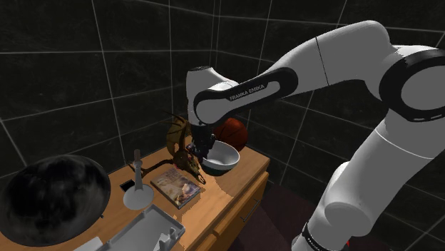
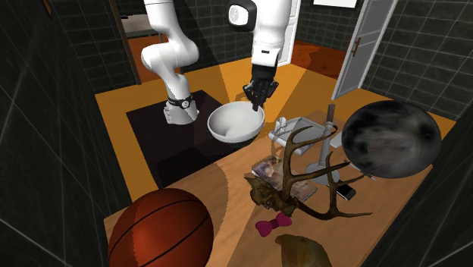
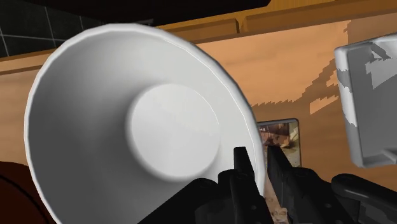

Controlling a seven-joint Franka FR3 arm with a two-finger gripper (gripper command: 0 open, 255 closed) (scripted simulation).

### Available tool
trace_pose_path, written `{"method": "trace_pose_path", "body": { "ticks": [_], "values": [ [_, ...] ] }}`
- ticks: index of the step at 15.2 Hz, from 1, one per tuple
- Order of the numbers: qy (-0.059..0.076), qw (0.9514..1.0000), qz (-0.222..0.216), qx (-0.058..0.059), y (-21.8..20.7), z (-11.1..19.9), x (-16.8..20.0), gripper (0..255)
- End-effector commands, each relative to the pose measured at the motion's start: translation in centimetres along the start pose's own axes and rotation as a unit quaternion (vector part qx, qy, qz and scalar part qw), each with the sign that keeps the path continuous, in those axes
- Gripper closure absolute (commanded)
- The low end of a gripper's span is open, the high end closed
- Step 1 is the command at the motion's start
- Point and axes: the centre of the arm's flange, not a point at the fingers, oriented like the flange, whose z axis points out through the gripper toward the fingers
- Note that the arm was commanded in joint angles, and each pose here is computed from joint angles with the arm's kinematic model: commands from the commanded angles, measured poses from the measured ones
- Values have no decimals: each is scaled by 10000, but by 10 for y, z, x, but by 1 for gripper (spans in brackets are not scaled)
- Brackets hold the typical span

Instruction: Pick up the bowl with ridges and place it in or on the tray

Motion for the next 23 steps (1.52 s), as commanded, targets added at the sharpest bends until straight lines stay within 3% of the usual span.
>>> {"method": "trace_pose_path", "body": {
  "ticks": [1,23],
  "values": [
    [3,10000,3,-1,-21,-7,0,255],
    [3,10000,3,-1,-306,-64,-9,255]
  ]
}}
